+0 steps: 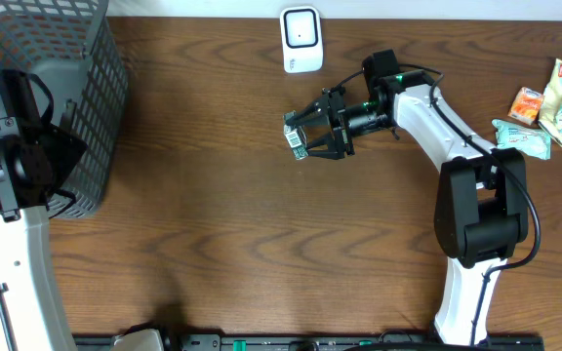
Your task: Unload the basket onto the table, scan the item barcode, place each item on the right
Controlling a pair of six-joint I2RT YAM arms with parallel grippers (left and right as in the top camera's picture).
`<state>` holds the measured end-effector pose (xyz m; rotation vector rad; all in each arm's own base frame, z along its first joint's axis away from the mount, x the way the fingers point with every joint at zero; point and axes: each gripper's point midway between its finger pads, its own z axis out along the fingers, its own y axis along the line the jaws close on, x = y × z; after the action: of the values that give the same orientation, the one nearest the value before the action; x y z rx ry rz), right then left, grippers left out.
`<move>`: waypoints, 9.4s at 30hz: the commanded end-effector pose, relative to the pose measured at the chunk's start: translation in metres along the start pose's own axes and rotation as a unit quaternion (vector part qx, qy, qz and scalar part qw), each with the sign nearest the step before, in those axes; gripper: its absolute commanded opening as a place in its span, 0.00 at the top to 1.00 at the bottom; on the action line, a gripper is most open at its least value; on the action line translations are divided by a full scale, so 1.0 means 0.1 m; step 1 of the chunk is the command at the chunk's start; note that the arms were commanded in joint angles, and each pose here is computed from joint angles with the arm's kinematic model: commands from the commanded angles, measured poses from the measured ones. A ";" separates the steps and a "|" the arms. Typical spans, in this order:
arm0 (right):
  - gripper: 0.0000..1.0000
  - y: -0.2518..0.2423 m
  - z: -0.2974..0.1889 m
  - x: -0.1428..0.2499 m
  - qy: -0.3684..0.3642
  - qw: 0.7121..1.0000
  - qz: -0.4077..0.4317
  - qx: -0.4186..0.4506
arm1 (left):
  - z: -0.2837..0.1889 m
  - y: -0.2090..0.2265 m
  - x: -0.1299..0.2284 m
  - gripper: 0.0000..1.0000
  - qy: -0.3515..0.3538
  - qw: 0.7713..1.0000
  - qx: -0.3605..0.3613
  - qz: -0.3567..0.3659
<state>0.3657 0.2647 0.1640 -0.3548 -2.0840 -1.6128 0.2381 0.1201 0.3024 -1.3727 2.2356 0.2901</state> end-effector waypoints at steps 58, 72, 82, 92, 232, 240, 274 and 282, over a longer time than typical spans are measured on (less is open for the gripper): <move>0.33 1.23 -1.01 -1.79 -0.536 0.741 -0.337 0.224 | -0.01 0.04 -0.01 0.03 -0.005 1.000 -0.004 -0.007; 0.27 0.50 0.00 -2.05 -0.453 0.772 -0.333 0.296 | -0.01 0.04 -0.01 0.02 -0.005 1.000 -0.004 -0.007; 0.30 0.84 -0.19 -1.85 -0.441 0.746 -0.340 0.365 | -0.01 0.04 -0.01 0.02 -0.005 1.000 -0.004 -0.007; 0.01 0.93 -0.28 -1.88 -0.479 0.736 -0.319 0.357 | -0.01 0.04 -0.01 0.02 -0.005 1.000 -0.004 -0.007; 0.61 1.47 -0.74 -2.18 -0.526 0.561 -0.471 0.432 | -0.01 0.04 -0.01 0.02 -0.005 1.000 -0.004 -0.007; 0.56 1.58 -0.75 -2.43 -0.558 0.526 -0.499 0.404 | -0.01 0.04 -0.01 0.02 -0.005 1.000 -0.004 -0.007; 0.48 0.67 -4.02 -1.13 -0.582 0.494 -0.184 0.620 | -0.01 0.04 -0.01 0.02 -0.005 1.000 -0.004 -0.007; 0.42 -0.22 -4.82 -0.90 -0.553 0.528 -0.066 0.641 | -0.01 0.04 -0.01 0.02 -0.005 1.000 -0.004 -0.007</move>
<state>0.5423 -0.1721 0.2070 -0.6836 -3.5348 0.8483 0.2381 0.1201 0.3024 -1.3727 2.2356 0.2901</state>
